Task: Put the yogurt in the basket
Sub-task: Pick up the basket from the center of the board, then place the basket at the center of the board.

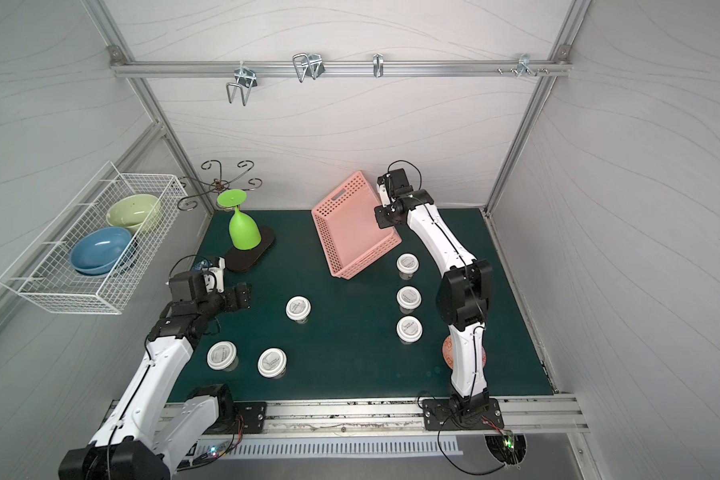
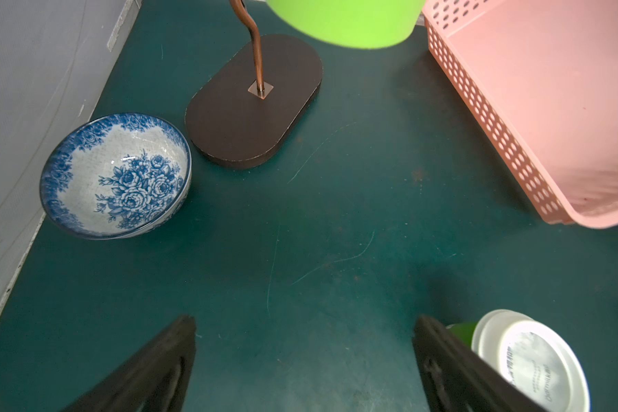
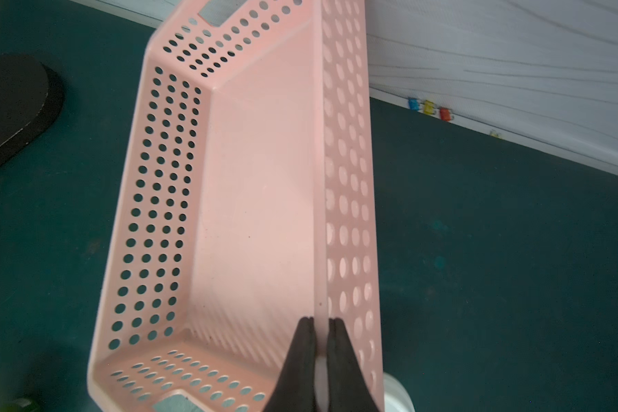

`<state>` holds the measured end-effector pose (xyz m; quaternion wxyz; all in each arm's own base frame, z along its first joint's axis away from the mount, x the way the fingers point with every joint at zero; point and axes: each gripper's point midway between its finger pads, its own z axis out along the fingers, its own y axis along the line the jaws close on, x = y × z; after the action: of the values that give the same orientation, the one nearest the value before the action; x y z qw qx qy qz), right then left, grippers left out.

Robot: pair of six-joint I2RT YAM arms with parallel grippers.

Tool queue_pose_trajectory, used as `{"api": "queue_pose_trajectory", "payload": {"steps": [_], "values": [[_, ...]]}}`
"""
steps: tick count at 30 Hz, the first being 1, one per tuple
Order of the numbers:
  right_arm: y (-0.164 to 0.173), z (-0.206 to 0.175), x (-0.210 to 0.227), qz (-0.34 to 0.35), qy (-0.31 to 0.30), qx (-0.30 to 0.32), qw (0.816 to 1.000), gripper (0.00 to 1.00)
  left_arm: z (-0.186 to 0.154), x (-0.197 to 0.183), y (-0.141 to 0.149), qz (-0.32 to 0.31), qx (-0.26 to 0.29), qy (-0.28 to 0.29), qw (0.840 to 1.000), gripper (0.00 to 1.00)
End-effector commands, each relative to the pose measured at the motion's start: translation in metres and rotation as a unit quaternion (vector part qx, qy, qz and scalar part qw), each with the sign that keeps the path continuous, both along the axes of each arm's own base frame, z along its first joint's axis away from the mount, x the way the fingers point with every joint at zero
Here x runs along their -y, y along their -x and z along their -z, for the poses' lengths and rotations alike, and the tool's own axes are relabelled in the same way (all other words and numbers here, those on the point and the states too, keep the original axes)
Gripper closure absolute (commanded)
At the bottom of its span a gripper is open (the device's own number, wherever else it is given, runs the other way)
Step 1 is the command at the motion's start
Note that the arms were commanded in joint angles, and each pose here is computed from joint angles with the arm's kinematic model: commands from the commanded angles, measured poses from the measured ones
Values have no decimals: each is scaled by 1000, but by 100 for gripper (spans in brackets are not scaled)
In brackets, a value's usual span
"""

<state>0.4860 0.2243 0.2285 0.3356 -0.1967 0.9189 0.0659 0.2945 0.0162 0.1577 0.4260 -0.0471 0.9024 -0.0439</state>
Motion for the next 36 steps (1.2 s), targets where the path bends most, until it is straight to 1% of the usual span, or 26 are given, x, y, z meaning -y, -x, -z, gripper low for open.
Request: {"api": "queue_pose_trajectory", "payload": {"steps": [1, 8, 15, 19, 26, 31, 36], "values": [[33, -25, -1, 20, 5, 11, 1000, 100, -27, 6, -5, 8, 22, 12, 1000, 2], [78, -54, 16, 71, -28, 28, 997, 100, -31, 15, 1, 28, 12, 16, 999, 3], [123, -59, 29, 100, -61, 27, 993, 100, -33, 16, 1, 29, 16, 15, 999, 3], [146, -51, 29, 110, -69, 22, 991, 100, -31, 17, 0, 28, 17, 18, 999, 3], [172, -24, 23, 126, -80, 1, 989, 100, -32, 16, 0, 27, 17, 17, 999, 3], [185, -16, 24, 141, -84, -1, 986, 100, -31, 18, 0, 31, 14, 19, 999, 3], [196, -6, 23, 145, -91, -8, 985, 100, -28, 27, 1, 54, 9, 26, 998, 4]]}}
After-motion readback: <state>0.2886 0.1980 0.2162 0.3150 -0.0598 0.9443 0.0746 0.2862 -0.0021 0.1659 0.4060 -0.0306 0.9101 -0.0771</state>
